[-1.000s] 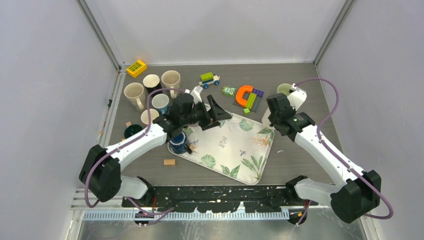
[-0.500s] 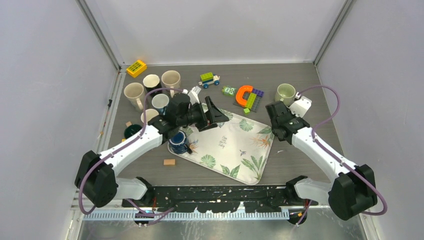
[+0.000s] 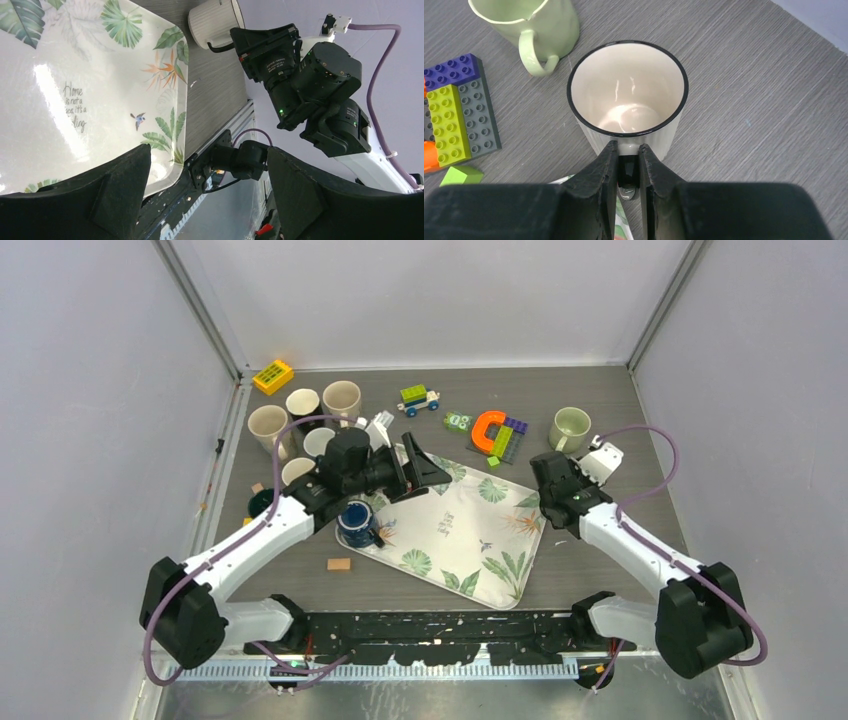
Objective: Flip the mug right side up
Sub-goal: Place the cup at the corner of the board.
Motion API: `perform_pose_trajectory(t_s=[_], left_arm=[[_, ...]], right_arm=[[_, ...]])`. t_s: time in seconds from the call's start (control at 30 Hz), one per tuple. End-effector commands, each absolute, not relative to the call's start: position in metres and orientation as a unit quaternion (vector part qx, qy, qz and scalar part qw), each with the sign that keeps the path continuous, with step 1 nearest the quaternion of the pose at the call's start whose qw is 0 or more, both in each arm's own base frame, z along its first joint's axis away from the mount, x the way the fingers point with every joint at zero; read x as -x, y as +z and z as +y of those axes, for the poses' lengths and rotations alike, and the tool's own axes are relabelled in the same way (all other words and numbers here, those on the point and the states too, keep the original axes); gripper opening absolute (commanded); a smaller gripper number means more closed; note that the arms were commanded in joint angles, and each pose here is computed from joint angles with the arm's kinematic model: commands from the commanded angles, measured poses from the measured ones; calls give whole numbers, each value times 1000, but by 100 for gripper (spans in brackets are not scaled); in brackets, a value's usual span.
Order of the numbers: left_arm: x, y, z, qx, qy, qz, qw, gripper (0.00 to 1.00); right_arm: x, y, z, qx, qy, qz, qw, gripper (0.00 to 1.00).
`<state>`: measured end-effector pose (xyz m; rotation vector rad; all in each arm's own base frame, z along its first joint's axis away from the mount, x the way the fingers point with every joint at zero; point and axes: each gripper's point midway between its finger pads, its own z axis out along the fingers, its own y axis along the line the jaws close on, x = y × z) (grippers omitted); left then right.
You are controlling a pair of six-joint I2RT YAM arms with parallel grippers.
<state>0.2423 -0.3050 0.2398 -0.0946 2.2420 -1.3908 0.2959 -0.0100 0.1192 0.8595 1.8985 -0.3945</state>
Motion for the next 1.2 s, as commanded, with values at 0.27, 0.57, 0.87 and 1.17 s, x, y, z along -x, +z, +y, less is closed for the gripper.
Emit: perform_pose_trajectory(t_s=[0.27, 0.57, 0.87, 1.17], left_arm=[[-236, 247, -294, 29, -507, 820, 264, 88], [-234, 244, -286, 36, -492, 825, 274, 88], [-231, 249, -270, 44, -473, 827, 301, 90], [-227, 244, -254, 56, -444, 837, 313, 91]], right_arm=[[-303, 91, 1, -368, -137, 788, 475, 21], [-301, 87, 8, -362, -122, 804, 456, 56], [-302, 115, 21, -356, -74, 810, 460, 87], [-294, 138, 28, -349, -38, 816, 459, 100]])
